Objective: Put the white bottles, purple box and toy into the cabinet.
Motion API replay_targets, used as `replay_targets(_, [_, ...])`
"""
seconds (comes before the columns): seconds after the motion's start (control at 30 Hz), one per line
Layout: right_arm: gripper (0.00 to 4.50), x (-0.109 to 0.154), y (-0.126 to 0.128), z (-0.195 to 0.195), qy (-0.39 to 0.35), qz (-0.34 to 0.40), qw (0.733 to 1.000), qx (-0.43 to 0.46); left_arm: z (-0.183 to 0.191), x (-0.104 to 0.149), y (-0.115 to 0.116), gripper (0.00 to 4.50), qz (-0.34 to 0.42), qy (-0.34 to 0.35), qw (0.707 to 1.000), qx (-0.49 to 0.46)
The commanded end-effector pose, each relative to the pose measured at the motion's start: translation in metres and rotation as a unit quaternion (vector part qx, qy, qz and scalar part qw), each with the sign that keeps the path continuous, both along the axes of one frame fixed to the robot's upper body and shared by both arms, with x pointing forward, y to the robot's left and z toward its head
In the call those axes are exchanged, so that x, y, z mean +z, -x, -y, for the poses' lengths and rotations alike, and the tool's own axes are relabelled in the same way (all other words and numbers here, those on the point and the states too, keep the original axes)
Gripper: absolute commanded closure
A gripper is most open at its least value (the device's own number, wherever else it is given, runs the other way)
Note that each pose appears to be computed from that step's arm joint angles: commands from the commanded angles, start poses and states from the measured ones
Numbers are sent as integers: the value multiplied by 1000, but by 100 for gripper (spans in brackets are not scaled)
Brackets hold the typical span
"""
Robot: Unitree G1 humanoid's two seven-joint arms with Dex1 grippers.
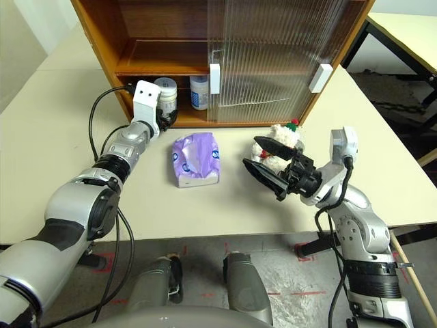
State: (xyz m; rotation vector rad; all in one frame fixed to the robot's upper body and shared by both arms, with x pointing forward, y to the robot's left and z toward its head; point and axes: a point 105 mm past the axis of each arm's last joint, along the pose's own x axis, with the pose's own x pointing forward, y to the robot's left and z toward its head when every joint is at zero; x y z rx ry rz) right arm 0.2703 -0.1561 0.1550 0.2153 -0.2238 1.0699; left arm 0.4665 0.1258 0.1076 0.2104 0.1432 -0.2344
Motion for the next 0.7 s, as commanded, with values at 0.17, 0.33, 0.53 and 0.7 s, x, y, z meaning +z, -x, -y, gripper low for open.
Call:
replay_targets(0.17, [0,-1,6,2,3,-4,1000,-5,7,3,-2,141,-7,-4,1000,-6])
replay_targets(0.33, [0,1,5,0,1,-2,1000,-4,5,4,-3,141,-9,11,1000,2])
replay_targets(0.53, [0,1,5,0,2,-2,1000,-3,3,9,-5,141,-12,40,999,16])
replay_targets(0.7, [0,-4,8,2,17,-12,1000,-3,4,8,-5,106,-16,43,999,16])
